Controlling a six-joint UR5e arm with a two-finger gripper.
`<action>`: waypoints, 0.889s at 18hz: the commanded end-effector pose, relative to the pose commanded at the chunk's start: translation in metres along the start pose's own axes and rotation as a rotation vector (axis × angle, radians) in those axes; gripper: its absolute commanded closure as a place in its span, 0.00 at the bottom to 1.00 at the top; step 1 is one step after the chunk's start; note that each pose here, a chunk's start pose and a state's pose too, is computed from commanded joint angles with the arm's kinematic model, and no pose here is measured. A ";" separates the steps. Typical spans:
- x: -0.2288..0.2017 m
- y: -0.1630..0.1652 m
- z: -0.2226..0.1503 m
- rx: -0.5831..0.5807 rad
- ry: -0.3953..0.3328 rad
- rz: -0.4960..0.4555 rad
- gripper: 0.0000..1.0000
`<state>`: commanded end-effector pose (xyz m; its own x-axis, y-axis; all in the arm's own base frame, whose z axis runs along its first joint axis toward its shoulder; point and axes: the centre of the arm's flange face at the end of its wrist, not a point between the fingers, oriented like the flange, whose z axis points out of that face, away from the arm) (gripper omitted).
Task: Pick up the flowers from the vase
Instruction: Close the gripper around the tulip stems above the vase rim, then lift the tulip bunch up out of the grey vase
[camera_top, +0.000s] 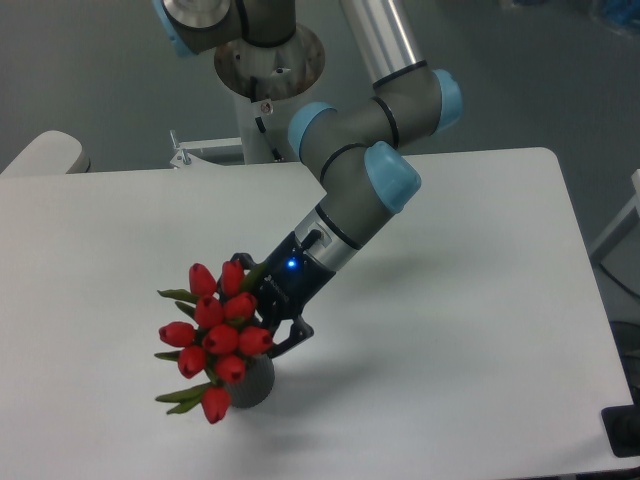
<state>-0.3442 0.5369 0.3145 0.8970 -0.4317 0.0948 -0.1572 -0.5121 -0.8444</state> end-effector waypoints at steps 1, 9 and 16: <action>0.000 -0.001 -0.001 0.000 -0.003 0.005 0.68; 0.001 -0.012 -0.009 0.007 -0.015 0.018 0.71; 0.017 -0.060 -0.045 0.082 -0.045 -0.046 0.71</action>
<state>-0.3378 0.5267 0.3907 0.9205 -0.3743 0.1120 -0.0831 -0.4676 -0.8800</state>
